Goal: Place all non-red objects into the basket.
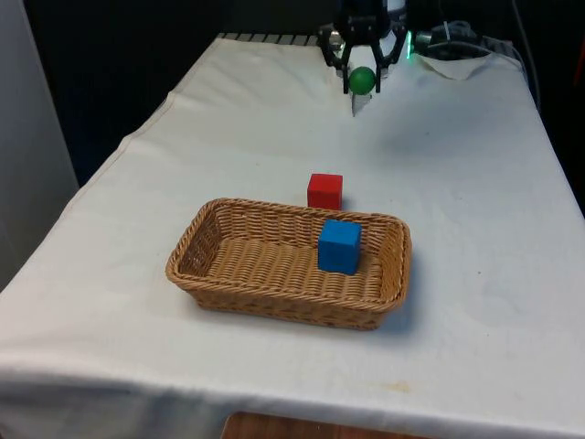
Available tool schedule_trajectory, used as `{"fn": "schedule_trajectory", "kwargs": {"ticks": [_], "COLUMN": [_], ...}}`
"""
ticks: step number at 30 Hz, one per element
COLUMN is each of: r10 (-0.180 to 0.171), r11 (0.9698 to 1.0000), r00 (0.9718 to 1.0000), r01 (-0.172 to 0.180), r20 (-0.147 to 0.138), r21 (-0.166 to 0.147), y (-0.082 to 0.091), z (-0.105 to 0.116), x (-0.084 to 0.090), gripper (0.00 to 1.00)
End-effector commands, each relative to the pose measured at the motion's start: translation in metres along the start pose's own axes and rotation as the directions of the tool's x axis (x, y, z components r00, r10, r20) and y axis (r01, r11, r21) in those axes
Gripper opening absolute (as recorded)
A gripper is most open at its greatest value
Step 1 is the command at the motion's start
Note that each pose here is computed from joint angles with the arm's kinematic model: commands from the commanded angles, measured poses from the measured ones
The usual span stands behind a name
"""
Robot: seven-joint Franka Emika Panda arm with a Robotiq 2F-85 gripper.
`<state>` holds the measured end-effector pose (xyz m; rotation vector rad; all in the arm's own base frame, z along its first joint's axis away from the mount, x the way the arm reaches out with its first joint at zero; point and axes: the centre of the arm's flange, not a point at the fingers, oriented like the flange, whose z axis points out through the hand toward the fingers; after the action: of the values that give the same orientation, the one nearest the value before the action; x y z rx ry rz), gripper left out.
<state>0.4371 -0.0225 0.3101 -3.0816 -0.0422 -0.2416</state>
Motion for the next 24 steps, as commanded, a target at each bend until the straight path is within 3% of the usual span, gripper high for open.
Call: {"fn": "schedule_trajectory", "kwargs": {"ticks": [1,2,9,16,18,24], "r10": [0.000,0.000,0.003,0.005,0.005,0.008], "r11": [1.0000,1.0000,1.0000,1.0000,1.0000,1.0000], "r00": [1.0000,1.0000,1.0000,1.0000,0.9999,0.9999], "r01": [0.000,0.000,-0.003,-0.005,-0.005,-0.008], "r20": [0.004,0.000,-0.002,-0.005,-0.013,-0.010], "r21": [0.002,0.000,0.003,0.003,-0.007,0.000], "y": [0.004,0.000,0.021,0.033,0.035,0.049], "z": [-0.005,0.000,-0.027,-0.040,-0.041,-0.043], "x": [0.004,0.000,0.026,0.043,0.044,0.066], "gripper": [0.00,0.00,0.00,0.00,0.00,0.00]}}
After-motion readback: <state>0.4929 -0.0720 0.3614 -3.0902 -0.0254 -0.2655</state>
